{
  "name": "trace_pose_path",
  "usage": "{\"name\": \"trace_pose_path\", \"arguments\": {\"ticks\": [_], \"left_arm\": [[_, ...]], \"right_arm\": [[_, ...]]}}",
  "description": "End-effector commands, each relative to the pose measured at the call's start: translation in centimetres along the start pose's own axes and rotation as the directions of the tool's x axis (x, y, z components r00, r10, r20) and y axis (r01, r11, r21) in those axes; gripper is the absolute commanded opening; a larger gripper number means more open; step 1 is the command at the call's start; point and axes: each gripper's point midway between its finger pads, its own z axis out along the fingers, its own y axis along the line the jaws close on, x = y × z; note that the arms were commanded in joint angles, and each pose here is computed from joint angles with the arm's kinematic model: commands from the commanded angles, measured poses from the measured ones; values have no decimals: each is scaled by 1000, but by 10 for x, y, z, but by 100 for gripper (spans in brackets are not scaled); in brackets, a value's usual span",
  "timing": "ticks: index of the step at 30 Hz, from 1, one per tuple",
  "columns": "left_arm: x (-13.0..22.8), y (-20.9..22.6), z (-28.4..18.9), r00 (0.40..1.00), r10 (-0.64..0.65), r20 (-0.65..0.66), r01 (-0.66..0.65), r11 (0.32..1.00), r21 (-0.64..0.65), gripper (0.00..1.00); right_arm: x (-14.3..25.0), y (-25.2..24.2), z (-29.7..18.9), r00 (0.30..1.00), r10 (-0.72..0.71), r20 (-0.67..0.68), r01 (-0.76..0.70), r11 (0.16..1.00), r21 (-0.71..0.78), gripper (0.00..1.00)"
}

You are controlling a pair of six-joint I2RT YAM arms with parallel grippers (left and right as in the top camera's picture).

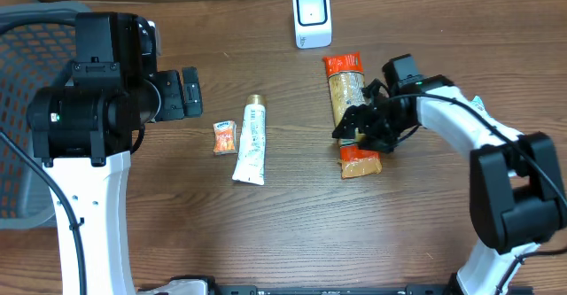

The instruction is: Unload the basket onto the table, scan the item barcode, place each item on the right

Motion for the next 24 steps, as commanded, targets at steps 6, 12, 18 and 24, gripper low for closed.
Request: {"name": "trace_pose_path", "arguments": {"ticks": [6, 12, 18, 24], "left_arm": [[-2, 4, 1, 1000, -10, 4, 10, 1000, -16, 100], [-2, 4, 1, 1000, -10, 4, 10, 1000, -16, 100], [-2, 4, 1, 1000, -10, 4, 10, 1000, -16, 100], [-2, 4, 1, 1000, -10, 4, 10, 1000, -16, 100]], "right_arm": [[-76, -10, -64, 884, -402, 240, 349, 908, 234, 85], [-103, -24, -48, 852, -448, 271, 376, 884, 279, 85], [-108, -45, -15, 878, -419, 231, 364, 898, 247, 83], [-105, -51, 9, 894, -401, 200, 368, 912, 182, 76]]}}
